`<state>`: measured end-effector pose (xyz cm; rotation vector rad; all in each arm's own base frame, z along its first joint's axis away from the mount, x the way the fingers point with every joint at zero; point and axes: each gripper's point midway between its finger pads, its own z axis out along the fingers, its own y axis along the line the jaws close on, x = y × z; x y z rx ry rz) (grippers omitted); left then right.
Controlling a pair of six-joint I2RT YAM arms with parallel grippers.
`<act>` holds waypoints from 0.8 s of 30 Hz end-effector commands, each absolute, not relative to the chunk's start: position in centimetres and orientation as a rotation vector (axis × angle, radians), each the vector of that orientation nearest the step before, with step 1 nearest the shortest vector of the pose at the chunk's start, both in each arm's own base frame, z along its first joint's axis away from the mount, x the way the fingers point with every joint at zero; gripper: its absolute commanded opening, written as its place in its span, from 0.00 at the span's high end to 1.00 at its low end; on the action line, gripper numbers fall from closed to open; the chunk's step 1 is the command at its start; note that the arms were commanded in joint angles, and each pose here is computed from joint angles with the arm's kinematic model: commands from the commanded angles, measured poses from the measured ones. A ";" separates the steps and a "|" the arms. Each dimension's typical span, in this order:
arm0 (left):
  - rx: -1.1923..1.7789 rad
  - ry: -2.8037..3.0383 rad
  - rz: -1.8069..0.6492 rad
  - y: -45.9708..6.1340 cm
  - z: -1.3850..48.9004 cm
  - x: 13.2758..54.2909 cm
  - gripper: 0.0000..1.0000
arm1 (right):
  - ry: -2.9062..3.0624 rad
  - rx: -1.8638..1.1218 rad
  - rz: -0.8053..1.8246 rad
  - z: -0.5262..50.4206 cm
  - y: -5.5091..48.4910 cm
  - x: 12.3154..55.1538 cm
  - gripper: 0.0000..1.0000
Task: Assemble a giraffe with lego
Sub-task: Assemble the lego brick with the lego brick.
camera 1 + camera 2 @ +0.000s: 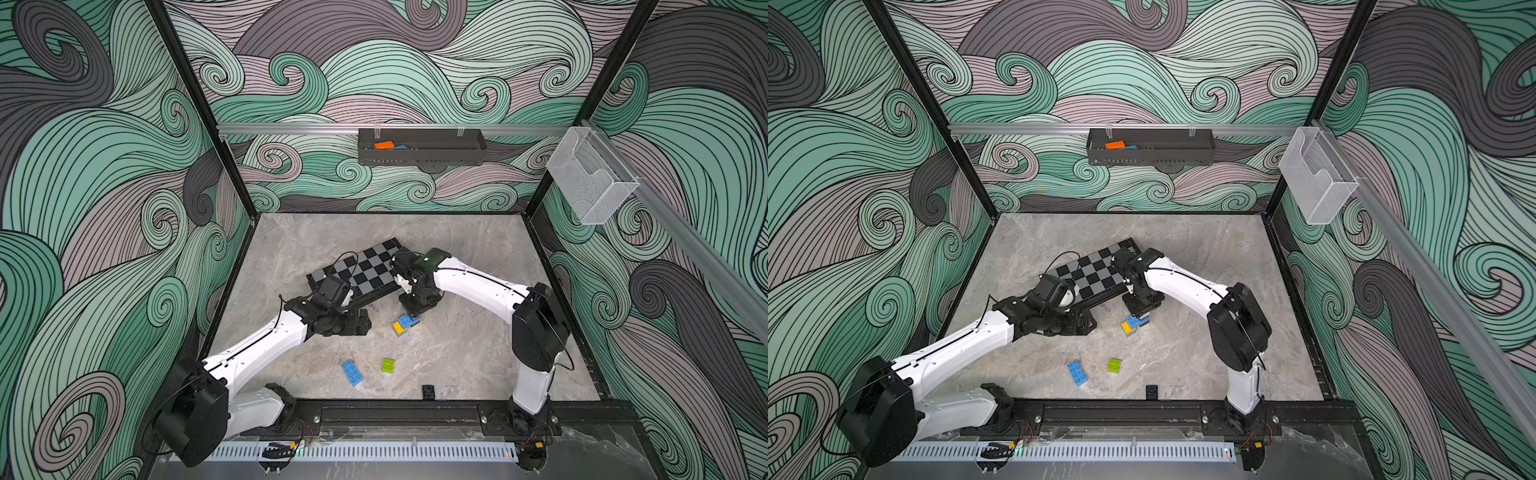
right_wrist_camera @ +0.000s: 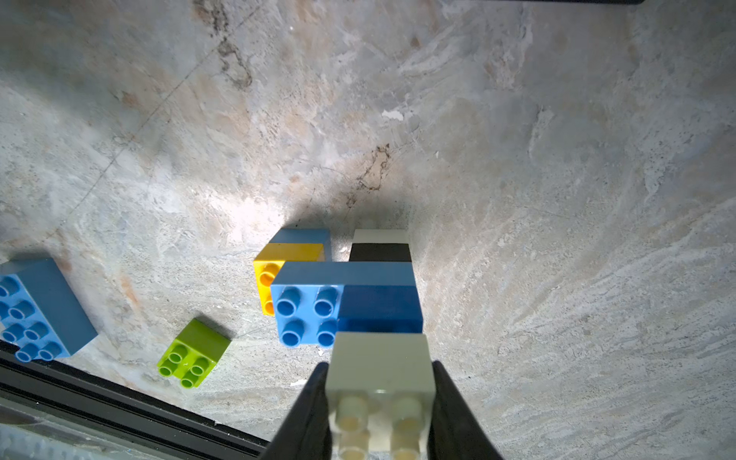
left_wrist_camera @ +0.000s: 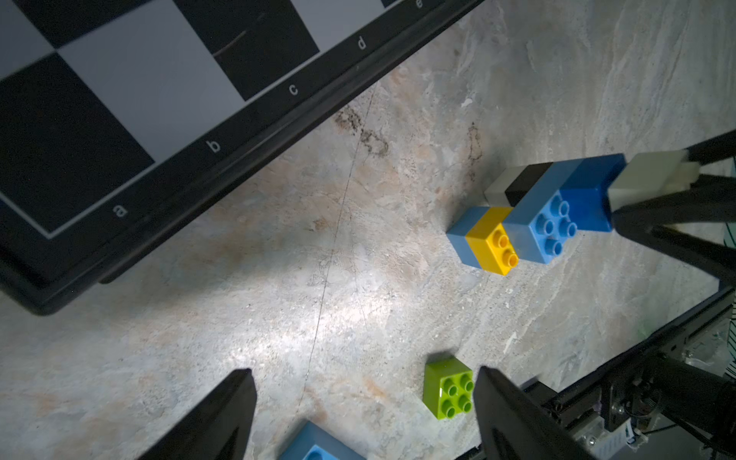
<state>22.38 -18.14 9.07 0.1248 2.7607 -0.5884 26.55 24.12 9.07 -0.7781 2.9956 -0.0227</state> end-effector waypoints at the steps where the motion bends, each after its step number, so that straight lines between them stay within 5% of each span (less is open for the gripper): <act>1: 0.142 2.746 -0.608 -18.6 9.4 22.6 0.10 | 3.086 -0.798 -0.286 4.9 21.0 26.1 0.63; 20: 0.144 2.746 -0.613 -18.8 9.5 22.9 0.11 | 3.037 -0.770 -0.179 6.1 22.3 26.8 0.58; 24: 0.143 2.746 -0.613 -18.9 9.5 22.9 0.10 | 3.007 -0.754 -0.144 6.9 22.8 27.0 0.50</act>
